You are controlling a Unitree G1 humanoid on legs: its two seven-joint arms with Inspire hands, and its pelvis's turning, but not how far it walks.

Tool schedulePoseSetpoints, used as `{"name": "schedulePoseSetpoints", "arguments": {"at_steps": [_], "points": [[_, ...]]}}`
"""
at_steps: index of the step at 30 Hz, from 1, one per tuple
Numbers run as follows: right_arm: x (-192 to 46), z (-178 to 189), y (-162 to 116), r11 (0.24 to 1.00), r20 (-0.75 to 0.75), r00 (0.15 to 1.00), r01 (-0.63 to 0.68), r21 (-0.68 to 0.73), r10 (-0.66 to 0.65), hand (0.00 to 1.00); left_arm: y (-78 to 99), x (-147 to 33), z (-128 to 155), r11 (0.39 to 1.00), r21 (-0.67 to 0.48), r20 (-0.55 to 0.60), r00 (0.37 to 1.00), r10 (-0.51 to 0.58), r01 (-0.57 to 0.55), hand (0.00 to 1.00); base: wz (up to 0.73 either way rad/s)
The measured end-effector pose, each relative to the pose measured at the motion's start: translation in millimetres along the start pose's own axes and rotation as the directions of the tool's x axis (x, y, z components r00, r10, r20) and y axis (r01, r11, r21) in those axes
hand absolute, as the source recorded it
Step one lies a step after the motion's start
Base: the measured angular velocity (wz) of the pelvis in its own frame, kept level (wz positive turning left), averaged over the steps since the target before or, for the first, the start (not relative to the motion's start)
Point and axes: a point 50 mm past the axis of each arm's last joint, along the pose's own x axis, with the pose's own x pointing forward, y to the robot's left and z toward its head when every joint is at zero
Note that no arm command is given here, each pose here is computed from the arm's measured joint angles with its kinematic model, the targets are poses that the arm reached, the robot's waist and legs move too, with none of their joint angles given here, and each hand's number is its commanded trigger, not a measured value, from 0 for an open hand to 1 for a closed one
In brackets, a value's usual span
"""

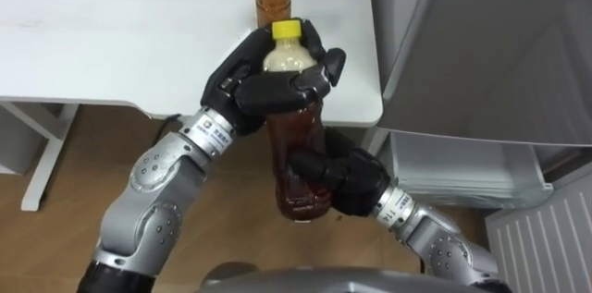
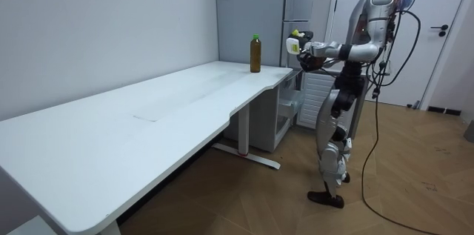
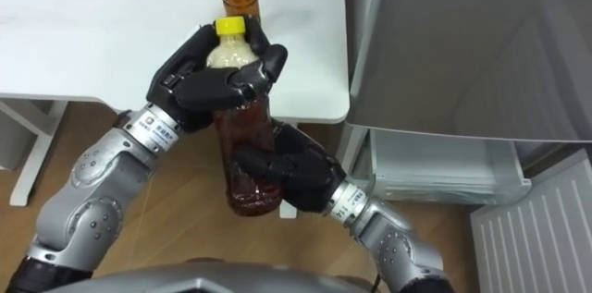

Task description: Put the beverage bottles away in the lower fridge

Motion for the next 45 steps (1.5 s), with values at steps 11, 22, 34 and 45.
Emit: {"name": "schedulePoseSetpoints", "arguments": {"at_steps": [11, 22, 34, 45], "points": [[-3, -7, -5, 0.999, -0.036, 0.999, 0.037, 0.037, -0.035, 1.00, 6.2, -0.8, -14, 0.996, -0.086, -0.041, 0.999, 0.028, -0.031, 0.00, 0.01], [-5, -12, -6, 0.996, -0.074, 0.995, 0.068, 0.059, -0.063, 1.00, 12.0, -6.3, -24, 0.985, -0.159, -0.070, 0.996, 0.054, -0.064, 0.00, 0.03], [-9, -20, -11, 0.988, -0.123, 0.986, 0.124, 0.088, -0.112, 1.00, 19.1, -11.0, -39, 0.966, -0.233, -0.125, 0.988, 0.089, -0.116, 0.00, 0.00], [-15, -20, -14, 0.988, -0.158, 0.978, 0.147, 0.048, -0.138, 1.00, 21.3, -15.5, -50, 0.956, -0.263, -0.154, 0.984, 0.093, -0.131, 0.00, 0.00]]}}
